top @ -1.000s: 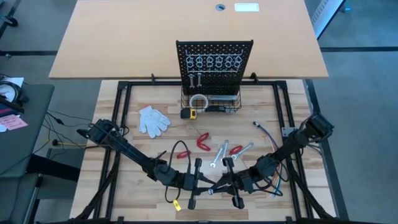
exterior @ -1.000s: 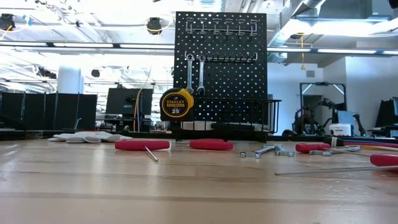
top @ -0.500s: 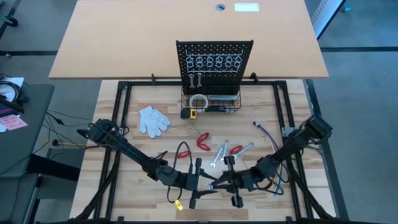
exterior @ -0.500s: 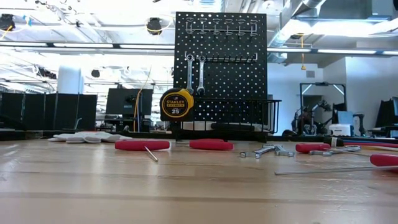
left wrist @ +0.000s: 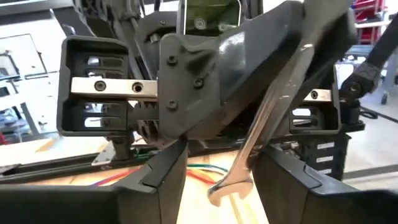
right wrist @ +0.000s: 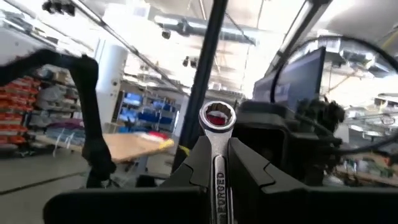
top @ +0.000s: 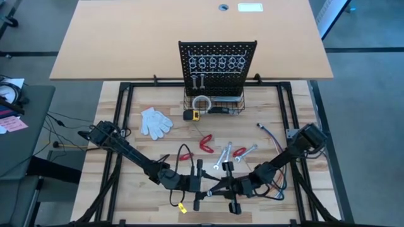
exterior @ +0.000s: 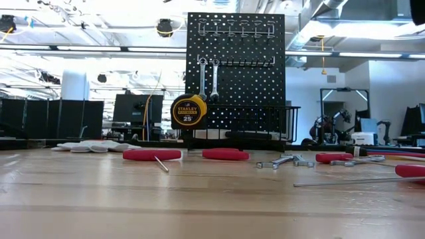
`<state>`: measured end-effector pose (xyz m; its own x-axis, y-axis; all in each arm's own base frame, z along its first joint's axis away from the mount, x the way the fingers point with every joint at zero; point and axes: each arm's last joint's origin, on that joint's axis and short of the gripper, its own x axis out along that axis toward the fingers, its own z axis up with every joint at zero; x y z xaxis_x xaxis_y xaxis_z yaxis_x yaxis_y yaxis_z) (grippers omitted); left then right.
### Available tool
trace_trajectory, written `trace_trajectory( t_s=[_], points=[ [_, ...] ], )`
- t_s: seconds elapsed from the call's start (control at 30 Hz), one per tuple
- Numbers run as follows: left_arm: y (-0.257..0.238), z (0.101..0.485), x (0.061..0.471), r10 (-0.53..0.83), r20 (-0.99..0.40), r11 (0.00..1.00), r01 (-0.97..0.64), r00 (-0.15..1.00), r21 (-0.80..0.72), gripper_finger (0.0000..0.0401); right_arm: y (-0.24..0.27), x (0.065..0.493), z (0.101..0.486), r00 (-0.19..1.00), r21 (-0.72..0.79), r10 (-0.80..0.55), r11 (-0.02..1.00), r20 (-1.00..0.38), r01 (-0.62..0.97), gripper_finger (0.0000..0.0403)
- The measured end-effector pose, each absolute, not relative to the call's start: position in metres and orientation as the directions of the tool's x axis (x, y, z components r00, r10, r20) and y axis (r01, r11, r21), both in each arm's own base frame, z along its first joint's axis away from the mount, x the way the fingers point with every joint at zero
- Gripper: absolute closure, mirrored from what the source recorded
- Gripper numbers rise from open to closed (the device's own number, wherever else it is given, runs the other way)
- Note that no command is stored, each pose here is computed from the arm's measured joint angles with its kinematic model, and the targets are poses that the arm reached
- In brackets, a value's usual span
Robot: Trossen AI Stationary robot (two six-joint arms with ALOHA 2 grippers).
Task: Hang tools onto peg board
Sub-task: Hang the silver wrench on the peg board
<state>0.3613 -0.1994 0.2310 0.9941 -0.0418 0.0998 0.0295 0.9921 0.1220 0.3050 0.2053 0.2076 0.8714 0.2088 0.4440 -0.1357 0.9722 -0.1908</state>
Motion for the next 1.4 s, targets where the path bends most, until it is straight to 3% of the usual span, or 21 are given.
trace_trajectory(
  t_s=[0.4, 0.53, 0.7, 0.9, 1.03, 1.27, 1.4],
  points=[
    [-0.208, 0.227, 0.356, -0.015, 0.066, 0.988, 0.004, 0.998, 0.156, 0.0389, 0.211, 0.302, 0.206, 0.876, -0.221, 0.217, 0.966, 0.43, -0.13, 0.0368],
    [-0.209, 0.225, 0.355, 0.031, 0.044, 0.987, -0.038, 0.999, 0.153, 0.039, 0.211, 0.302, 0.205, 0.886, -0.215, 0.196, 0.97, 0.421, -0.113, 0.0367],
    [-0.206, 0.223, 0.355, 0.089, 0.014, 0.989, -0.09, 0.996, 0.114, 0.0396, 0.211, 0.297, 0.206, 0.921, -0.198, 0.065, 0.98, 0.383, 0.013, 0.0353],
    [-0.196, 0.223, 0.353, 0.15, -0.1, 0.988, -0.146, 0.984, 0.055, 0.0396, 0.215, 0.274, 0.218, 0.948, -0.245, -0.047, 0.961, 0.315, 0.129, 0.029],
    [-0.184, 0.225, 0.348, 0.162, -0.214, 0.985, -0.17, 0.963, -0.021, 0.0396, 0.215, 0.257, 0.226, 0.972, -0.294, -0.136, 0.937, 0.191, 0.188, 0.0244],
    [-0.175, 0.22, 0.348, 0.102, -0.31, 0.987, -0.134, 0.945, -0.085, 0.0394, 0.193, 0.258, 0.225, 0.995, -0.166, -0.065, 0.985, -0.077, 0.051, 0.0218],
    [-0.174, 0.22, 0.348, 0.103, -0.312, 0.988, -0.135, 0.945, -0.08, 0.0393, 0.179, 0.275, 0.217, 0.994, -0.062, 0.036, 0.997, -0.102, -0.042, 0.0225]
  ],
)
